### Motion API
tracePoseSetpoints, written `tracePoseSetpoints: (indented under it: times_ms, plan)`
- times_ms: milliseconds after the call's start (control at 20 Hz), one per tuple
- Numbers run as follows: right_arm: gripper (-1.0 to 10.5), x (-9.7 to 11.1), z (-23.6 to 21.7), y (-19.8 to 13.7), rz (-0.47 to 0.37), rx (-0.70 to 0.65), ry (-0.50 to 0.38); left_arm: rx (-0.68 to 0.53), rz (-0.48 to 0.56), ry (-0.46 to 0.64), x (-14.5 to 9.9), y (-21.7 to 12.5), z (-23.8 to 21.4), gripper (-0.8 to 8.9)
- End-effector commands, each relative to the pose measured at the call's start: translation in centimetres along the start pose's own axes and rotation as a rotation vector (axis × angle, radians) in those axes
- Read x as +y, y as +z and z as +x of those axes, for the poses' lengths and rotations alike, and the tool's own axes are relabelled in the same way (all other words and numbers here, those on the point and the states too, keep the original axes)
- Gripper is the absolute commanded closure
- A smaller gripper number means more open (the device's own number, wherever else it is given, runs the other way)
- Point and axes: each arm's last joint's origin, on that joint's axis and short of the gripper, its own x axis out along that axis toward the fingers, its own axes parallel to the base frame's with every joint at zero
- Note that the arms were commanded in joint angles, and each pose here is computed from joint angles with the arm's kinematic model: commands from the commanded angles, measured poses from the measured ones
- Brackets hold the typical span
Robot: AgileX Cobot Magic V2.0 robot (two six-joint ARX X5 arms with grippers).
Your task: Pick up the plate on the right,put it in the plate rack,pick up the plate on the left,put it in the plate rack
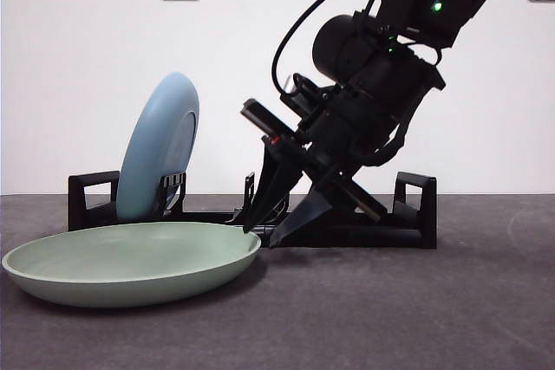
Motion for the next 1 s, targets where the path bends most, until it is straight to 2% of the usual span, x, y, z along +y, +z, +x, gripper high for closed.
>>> tracePoseSetpoints:
  times_ms: [50,200,300,400,450,650,800,1000]
  plan:
    - [8.0,0.0,0.9,-0.4,0.016,0.025,0.001,-0.001,0.014,0.011,0.0,0.0,0.0,5.22]
    - [8.2,0.4,1.1,-0.5,0.007,0.026,0.005,0.001,0.013,0.012,0.0,0.0,0.0,5.22]
    - [9.1,0.5,1.2,-0.5,0.007,0.027,0.001,0.007,0.012,0.011,0.0,-0.1,0.0,5.22]
    - [9.2,0.5,1.3,-0.5,0.008,0.028,-0.001,0.021,0.009,0.007,0.0,-0.2,0.0,5.22]
    - [9.6,0.5,1.3,-0.5,0.010,0.028,-0.001,0.034,0.005,0.004,-0.1,-0.3,0.0,5.22]
    - [9.6,0.4,1.3,-0.7,0.030,0.027,-0.046,0.099,-0.011,-0.014,-0.2,-1.0,0.0,5.22]
    - [9.6,0.7,0.7,-0.9,0.049,0.052,-0.058,0.150,-0.008,-0.059,-0.5,-1.5,-0.1,5.22]
    - [9.6,2.2,-2.3,-1.0,0.051,0.049,-0.062,0.186,0.025,-0.199,-1.9,-1.8,0.1,5.31]
